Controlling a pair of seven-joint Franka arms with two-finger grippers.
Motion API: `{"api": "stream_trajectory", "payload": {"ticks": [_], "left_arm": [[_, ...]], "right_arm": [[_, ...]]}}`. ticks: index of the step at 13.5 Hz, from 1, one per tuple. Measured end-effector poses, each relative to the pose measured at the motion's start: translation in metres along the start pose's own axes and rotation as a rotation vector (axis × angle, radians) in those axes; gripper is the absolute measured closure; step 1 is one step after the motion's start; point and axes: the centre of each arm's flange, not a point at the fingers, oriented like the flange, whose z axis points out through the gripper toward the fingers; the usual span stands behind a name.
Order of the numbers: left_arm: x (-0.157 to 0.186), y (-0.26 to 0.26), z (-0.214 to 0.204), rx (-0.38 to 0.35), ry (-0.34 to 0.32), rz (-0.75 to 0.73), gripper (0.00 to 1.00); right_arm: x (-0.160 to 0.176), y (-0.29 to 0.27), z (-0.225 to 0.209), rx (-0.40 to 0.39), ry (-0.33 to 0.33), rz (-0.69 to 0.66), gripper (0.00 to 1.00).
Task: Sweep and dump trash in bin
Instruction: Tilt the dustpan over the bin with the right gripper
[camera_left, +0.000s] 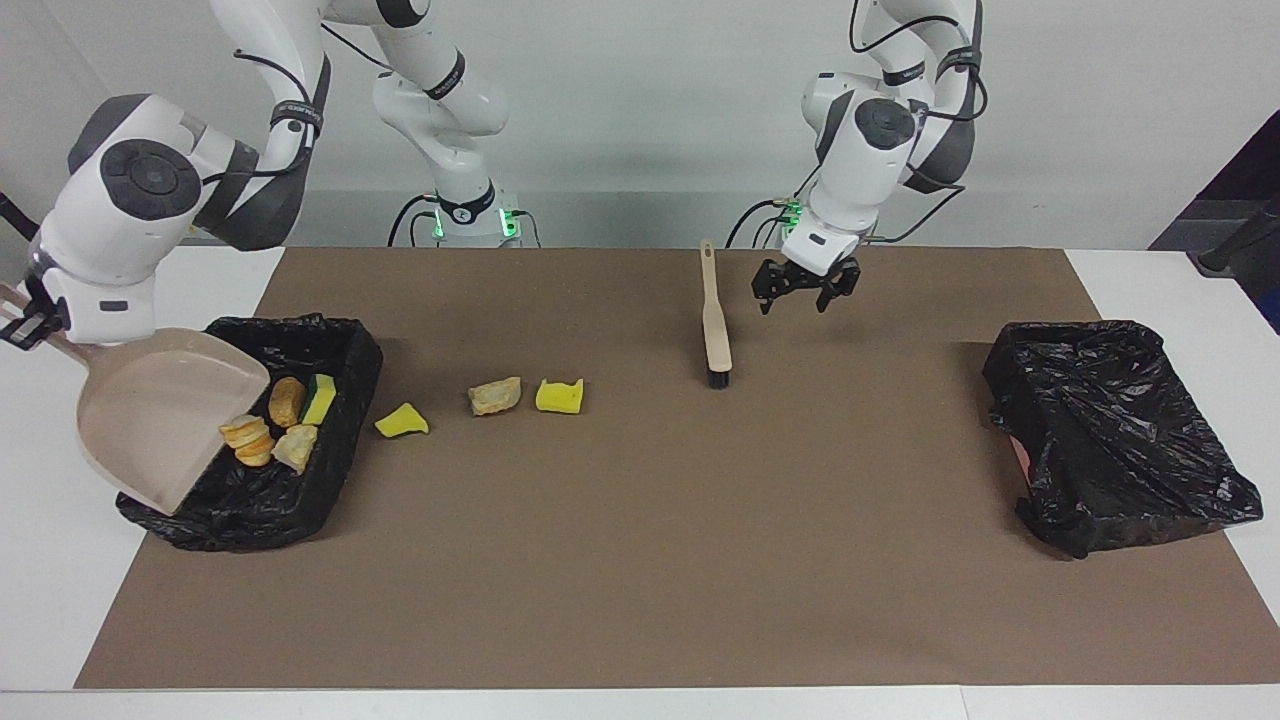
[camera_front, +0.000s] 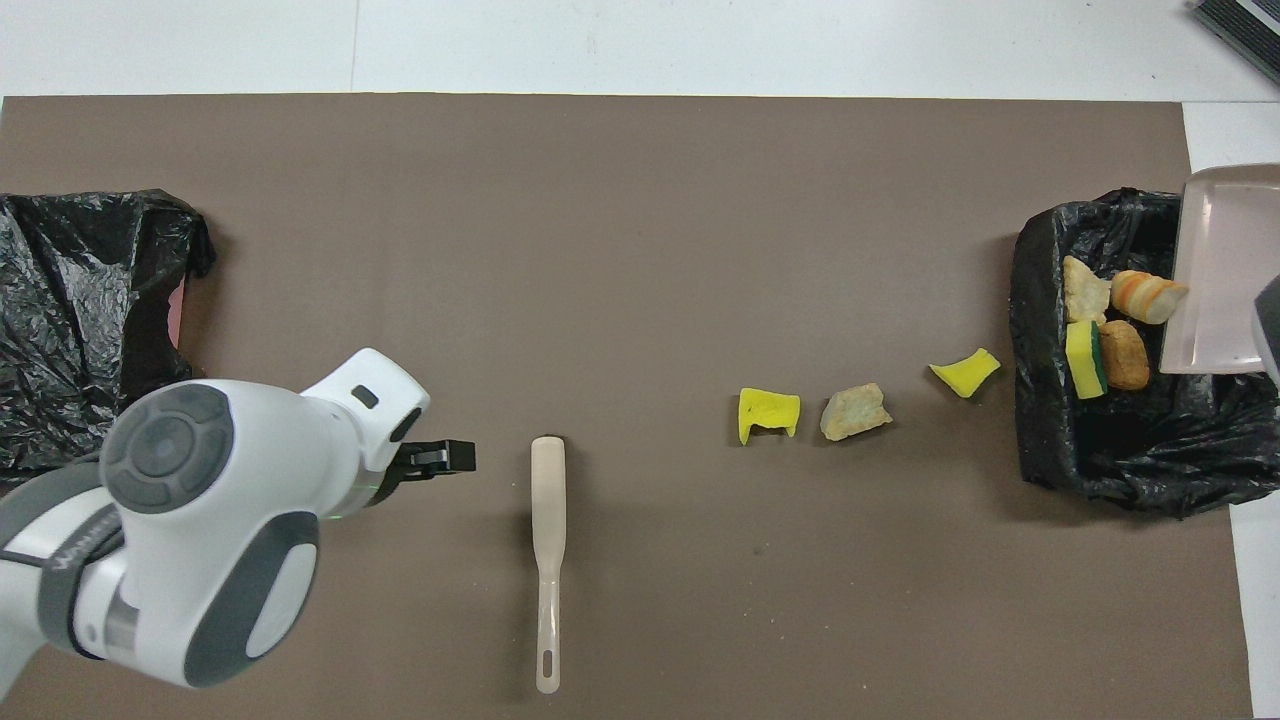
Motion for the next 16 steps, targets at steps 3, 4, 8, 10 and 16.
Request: {"api": "stream_trajectory", "payload": {"ticks": [3, 4, 8, 10, 16], "left_arm": [[0.029, -0.066, -0.019, -0.001, 0.025, 0.025, 0.0], [0.036, -0.085, -0.026, -0.001, 0.031, 0.032, 0.0], [0.05, -0.136, -0.07, 0.053, 0.012, 0.096, 0.0], [0.058, -0.145, -0.094, 0.061, 0.019, 0.093, 0.0], [0.072, -0.175, -0.155, 0.06, 0.04, 0.062, 0.0]], "right_arm": [[-0.011, 0.004, -0.01, -0.023, -0.004, -0.02, 0.69], [-0.015, 0.006, -0.015, -0.039, -0.004, -0.043, 0.69], [-0.021, 0.013, -0.035, -0.095, 0.037, -0.092, 0.69], [-0.014, 0.011, -0.034, -0.077, 0.174, -0.086, 0.69], [-0.02, 0.003, -0.026, -0.053, 0.496, -0.047, 0.69]]}}
